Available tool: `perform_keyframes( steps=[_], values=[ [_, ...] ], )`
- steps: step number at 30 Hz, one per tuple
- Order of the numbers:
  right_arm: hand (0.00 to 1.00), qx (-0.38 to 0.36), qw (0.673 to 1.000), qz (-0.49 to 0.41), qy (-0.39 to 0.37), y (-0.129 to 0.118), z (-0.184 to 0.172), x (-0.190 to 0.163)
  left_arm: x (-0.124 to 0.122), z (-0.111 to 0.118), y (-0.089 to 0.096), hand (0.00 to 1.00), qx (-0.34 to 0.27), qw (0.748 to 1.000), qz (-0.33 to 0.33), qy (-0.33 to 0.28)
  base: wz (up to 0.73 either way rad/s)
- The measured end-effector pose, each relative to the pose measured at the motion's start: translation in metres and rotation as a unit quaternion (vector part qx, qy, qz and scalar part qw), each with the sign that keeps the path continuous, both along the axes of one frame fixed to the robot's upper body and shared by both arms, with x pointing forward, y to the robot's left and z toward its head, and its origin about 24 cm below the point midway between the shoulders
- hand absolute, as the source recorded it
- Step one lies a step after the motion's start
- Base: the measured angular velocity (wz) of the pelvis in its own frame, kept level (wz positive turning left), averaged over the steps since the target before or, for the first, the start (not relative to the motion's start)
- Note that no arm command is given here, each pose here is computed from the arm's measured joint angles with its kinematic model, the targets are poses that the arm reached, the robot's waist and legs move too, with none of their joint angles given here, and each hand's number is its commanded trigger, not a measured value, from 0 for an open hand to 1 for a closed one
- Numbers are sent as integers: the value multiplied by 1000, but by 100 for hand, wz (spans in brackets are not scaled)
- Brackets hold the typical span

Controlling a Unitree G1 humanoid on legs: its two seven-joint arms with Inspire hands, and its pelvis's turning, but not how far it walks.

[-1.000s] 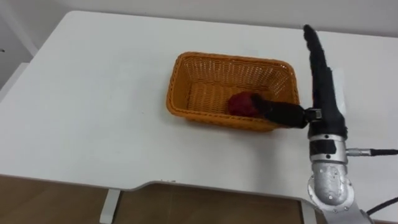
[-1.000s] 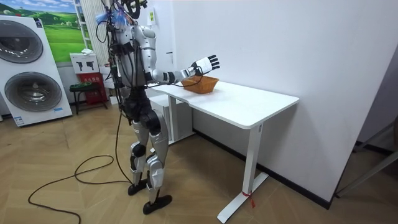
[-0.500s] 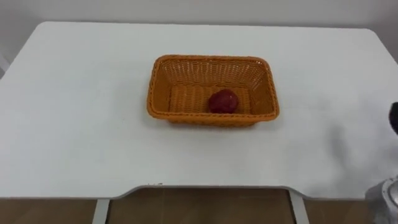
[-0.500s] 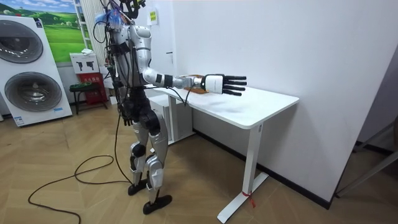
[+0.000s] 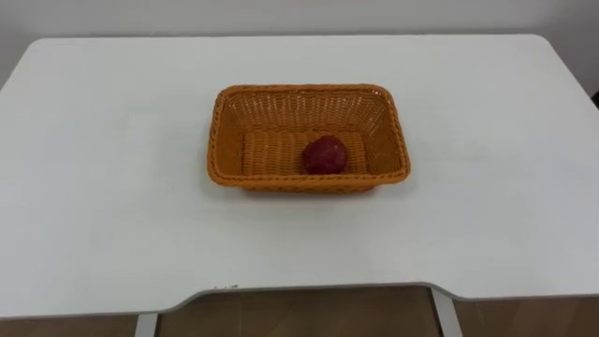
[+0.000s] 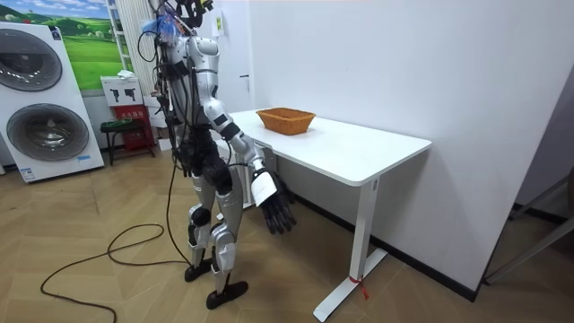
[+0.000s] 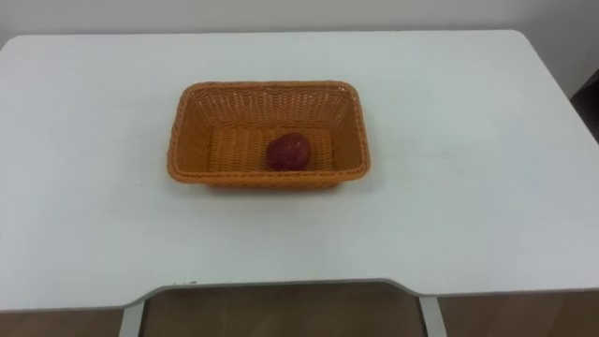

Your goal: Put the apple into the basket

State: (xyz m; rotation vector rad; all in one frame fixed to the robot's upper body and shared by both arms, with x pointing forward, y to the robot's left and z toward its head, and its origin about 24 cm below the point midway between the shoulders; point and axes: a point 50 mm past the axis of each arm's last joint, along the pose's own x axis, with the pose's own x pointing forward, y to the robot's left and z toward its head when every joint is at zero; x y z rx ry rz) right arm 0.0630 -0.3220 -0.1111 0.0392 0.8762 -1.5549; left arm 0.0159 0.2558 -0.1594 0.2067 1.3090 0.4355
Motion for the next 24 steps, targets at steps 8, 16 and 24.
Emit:
perform_keyframes(
  steps=[8, 16, 24],
  values=[
    [0, 133, 985, 61, 97, 31, -33, -44, -5, -1, 0, 0, -7, 1000, 2, 8, 0],
    [0, 216, 951, 179, 128, 48, -46, -54, -22, -4, -4, 0, -25, 999, 9, 45, 0],
    [0, 251, 915, 281, 147, 59, -51, -52, -16, -5, -6, 0, -30, 998, 9, 48, -1]
  ],
)
